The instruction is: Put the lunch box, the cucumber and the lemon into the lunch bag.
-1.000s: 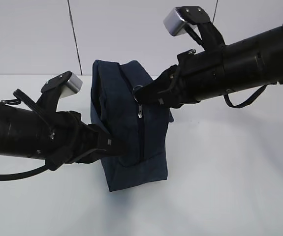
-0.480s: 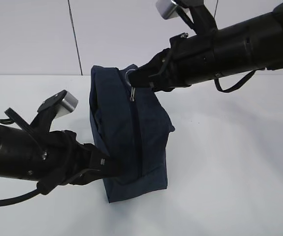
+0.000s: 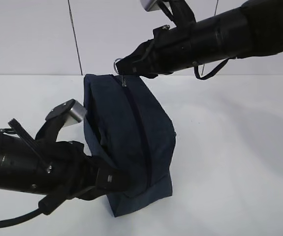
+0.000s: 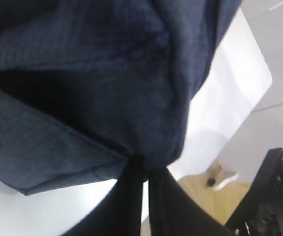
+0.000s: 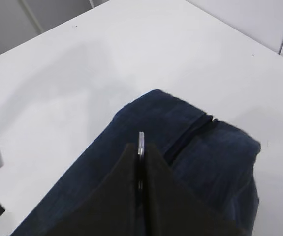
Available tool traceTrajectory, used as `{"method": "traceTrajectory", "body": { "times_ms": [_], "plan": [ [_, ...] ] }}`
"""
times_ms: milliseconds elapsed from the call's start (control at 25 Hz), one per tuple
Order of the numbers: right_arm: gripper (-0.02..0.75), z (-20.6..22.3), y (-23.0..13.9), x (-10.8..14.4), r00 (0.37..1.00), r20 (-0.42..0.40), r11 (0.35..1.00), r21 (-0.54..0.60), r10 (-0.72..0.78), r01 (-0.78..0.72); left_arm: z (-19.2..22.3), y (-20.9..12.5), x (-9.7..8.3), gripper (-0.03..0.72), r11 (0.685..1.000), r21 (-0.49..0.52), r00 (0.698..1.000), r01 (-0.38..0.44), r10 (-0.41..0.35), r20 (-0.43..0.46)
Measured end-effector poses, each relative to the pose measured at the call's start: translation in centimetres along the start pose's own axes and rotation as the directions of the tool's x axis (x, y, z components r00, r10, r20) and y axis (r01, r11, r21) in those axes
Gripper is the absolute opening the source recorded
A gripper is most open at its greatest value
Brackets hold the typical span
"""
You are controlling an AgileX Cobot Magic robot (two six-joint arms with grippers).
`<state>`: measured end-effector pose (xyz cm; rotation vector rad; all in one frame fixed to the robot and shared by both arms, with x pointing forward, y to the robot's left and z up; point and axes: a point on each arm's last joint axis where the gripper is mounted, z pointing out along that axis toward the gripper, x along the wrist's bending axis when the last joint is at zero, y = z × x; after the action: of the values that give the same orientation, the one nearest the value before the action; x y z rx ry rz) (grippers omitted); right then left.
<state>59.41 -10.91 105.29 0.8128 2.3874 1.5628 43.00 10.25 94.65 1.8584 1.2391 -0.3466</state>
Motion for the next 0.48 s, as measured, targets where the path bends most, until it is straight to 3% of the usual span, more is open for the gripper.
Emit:
{"method": "traceTrajectory", "body": {
  "times_ms": [320, 480],
  "plan": [
    [0.008, 2.2, 0.5, -1.7, 1.0, -0.003, 1.0, -0.009, -0.007, 0.007, 0.4, -0.6, -0.7, -0.007, 1.0, 0.02, 1.0, -0.018, 0.018, 0.0],
    [0.008, 3.2, 1.0, -2.5, 1.0, -0.002, 1.0, -0.02, -0.016, 0.016, 0.2, -1.8, -0.2, -0.007, 0.999, 0.04, 0.999, 0.03, -0.03, -0.01]
  ]
}}
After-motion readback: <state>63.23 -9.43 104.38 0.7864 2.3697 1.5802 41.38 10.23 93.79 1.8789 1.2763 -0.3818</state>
